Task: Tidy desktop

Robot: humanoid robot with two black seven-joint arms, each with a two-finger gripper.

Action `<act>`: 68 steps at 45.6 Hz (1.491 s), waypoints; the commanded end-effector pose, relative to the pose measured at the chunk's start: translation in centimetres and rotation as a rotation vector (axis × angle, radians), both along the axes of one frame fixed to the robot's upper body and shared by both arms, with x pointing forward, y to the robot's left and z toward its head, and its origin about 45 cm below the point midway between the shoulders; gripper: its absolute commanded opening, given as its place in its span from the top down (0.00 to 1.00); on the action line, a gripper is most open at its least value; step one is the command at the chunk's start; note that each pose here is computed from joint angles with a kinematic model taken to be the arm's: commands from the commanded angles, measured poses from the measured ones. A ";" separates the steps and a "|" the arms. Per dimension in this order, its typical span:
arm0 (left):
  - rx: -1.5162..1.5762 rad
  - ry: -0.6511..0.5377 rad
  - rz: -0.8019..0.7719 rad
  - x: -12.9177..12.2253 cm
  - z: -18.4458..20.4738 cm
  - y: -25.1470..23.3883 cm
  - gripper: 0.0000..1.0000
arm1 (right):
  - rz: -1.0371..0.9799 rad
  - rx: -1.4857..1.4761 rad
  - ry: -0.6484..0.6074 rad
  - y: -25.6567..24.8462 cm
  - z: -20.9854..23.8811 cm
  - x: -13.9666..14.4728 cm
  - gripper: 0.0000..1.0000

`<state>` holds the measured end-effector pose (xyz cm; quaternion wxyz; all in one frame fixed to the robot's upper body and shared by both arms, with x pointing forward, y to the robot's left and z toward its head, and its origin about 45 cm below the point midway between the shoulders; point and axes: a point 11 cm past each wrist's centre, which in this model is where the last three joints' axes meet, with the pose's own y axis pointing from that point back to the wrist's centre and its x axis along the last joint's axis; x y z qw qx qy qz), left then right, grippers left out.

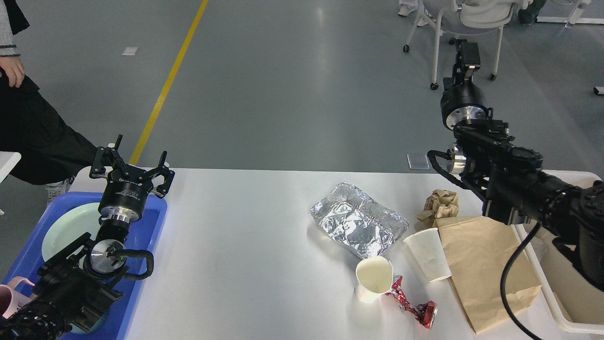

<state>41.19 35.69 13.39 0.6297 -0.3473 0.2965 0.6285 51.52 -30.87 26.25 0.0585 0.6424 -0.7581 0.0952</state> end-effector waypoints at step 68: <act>-0.002 -0.001 0.001 0.0 0.0 0.0 0.03 | 1.022 -0.832 1.384 -1.0 -1.7 -19.7 0.00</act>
